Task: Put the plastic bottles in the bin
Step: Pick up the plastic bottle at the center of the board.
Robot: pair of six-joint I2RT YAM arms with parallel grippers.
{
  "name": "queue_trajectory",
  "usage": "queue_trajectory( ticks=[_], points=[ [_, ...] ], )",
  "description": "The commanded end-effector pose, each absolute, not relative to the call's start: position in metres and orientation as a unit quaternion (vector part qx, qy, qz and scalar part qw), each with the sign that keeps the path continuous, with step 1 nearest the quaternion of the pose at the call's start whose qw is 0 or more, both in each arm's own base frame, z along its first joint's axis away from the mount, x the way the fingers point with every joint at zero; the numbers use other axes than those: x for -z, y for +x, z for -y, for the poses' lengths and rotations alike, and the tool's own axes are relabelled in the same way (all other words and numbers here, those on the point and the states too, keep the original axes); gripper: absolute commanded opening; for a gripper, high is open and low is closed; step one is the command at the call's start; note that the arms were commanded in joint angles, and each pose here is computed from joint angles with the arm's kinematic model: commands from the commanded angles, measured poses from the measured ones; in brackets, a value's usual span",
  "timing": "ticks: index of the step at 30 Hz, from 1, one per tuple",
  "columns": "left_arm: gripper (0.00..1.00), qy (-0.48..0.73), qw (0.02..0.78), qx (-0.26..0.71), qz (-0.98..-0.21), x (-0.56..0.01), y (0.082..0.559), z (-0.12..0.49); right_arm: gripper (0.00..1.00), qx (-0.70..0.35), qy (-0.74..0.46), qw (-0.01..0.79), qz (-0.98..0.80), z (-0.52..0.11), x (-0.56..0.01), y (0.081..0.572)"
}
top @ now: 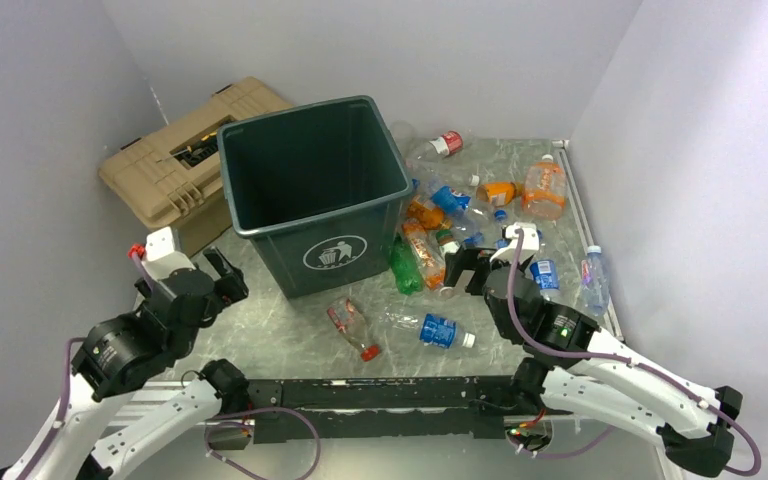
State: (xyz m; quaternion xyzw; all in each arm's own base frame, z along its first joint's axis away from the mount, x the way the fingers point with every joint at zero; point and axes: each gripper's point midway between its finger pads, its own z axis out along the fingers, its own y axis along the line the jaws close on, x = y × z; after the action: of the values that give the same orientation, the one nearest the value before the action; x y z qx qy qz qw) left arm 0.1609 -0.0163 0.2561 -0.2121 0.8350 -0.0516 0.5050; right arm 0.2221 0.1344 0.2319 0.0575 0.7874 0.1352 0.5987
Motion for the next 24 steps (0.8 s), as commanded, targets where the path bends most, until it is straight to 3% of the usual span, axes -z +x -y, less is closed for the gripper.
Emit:
queue_trajectory(
  ticks=[1, 16, 24],
  points=[
    [1.00, -0.218, 0.518, 0.076, -0.824, -0.262, 0.156, 0.014, 1.00, -0.140, 0.053, 0.598, -0.788, -0.135, -0.238, 0.221],
    [0.99, -0.190, 0.583, 0.146, -0.776, -0.276, 0.135, 0.000, 0.94, -0.151, -0.064, 0.506, -0.847, -0.180, -0.186, 0.208],
    [0.99, -0.176, 0.555, 0.195, -0.789, -0.272, 0.143, 0.032, 0.81, -0.140, -0.040, 0.455, -0.878, -0.180, -0.141, 0.199]
  ],
)
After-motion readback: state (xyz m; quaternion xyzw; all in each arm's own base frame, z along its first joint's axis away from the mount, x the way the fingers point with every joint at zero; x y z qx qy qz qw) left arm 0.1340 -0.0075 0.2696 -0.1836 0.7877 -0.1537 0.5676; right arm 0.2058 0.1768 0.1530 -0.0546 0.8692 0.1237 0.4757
